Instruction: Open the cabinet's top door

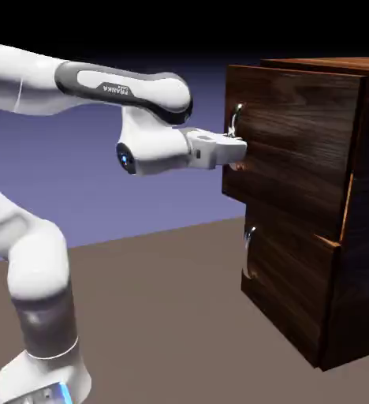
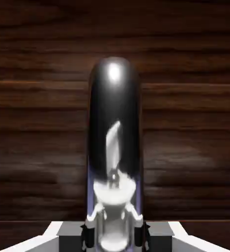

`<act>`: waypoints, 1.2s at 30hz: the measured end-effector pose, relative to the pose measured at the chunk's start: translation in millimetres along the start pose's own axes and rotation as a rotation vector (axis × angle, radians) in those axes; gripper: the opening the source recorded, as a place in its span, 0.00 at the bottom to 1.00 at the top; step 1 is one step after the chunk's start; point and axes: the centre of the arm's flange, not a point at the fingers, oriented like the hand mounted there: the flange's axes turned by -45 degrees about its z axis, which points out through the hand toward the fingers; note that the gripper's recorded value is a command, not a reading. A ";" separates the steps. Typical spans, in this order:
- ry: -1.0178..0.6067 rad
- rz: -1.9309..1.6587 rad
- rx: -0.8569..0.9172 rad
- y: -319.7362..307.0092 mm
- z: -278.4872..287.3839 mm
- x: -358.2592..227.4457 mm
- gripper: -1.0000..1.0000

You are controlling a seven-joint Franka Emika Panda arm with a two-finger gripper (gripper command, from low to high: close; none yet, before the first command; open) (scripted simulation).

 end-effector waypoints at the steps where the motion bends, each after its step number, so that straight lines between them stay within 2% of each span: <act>1: 0.000 0.000 0.019 2.8 -5.4 0.0 0.00; 16: 0.000 0.000 0.265 48.0 -70.4 0.0 0.00; 36: 0.000 -0.002 0.474 97.7 -115.5 0.1 0.00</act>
